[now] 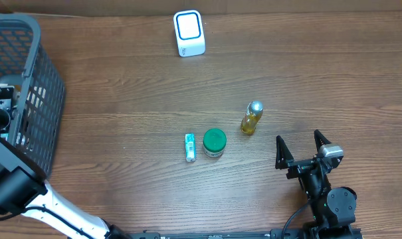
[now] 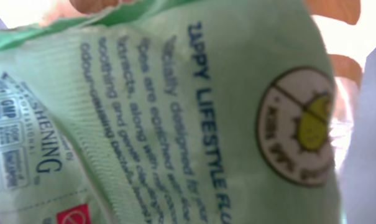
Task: Scan the item barcode
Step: 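Close the left gripper on the pale green bag in the basket, then lift the green bag out of the basket and carry it right, then lower the green bag onto the table left of the teal packet, then push the green bag right beside the teal packet and release it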
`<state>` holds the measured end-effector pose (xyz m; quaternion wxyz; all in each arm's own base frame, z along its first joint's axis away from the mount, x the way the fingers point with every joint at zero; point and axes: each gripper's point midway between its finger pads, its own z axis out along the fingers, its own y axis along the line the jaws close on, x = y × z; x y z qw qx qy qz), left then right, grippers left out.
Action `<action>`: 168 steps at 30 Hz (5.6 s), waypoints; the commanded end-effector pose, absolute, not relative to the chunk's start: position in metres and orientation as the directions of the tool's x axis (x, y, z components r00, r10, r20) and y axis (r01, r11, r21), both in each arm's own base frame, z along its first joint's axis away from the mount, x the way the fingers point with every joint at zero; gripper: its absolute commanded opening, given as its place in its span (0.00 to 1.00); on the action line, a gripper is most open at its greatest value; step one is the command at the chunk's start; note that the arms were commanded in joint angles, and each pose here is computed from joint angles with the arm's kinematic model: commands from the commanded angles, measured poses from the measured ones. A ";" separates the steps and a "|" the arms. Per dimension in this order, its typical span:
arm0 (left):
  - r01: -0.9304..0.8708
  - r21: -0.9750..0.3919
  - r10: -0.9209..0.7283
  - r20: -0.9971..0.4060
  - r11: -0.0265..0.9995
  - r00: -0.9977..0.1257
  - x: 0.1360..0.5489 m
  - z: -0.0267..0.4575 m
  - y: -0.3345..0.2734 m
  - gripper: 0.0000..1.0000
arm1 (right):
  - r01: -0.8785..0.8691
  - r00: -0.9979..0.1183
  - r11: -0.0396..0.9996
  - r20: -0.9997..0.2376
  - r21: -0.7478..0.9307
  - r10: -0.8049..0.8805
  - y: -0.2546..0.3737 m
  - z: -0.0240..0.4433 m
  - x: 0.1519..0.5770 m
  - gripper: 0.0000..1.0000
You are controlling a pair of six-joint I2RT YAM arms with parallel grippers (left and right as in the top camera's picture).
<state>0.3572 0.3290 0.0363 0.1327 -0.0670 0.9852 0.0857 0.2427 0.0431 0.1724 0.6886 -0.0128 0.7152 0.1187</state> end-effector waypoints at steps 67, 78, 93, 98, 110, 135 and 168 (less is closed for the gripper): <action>-0.130 -0.112 -0.168 -0.486 0.985 -0.858 0.334 0.268 -0.003 0.42 | -0.189 -0.050 0.970 -0.988 0.153 0.146 0.044 0.170 0.242 1.00; 0.002 -0.078 -0.022 -0.308 0.997 -0.951 0.308 0.120 -0.064 0.44 | -0.189 -0.050 0.970 -0.988 0.153 0.146 0.044 0.170 0.242 1.00; 0.015 -0.073 0.001 -0.195 0.997 -0.981 0.288 0.035 -0.073 0.64 | -0.189 -0.051 0.970 -0.988 0.153 0.146 0.044 0.170 0.242 1.00; 0.019 -0.090 0.001 -0.199 0.996 -0.980 0.291 0.033 -0.076 0.81 | -0.189 -0.051 0.970 -0.988 0.153 0.146 0.044 0.170 0.242 1.00; 0.029 -0.040 0.019 -0.216 0.999 -0.976 0.295 0.036 -0.068 0.84 | -0.189 -0.051 0.970 -0.988 0.153 0.146 0.044 0.170 0.242 1.00; -0.015 0.150 0.045 -0.383 0.989 -0.923 0.341 0.059 -0.026 0.58 | -0.189 -0.051 0.970 -0.988 0.153 0.146 0.044 0.170 0.242 1.00; 0.091 -0.268 0.027 -0.233 0.959 -0.972 0.333 0.009 -0.076 0.10 | -0.189 -0.051 0.970 -0.988 0.153 0.146 0.044 0.170 0.242 1.00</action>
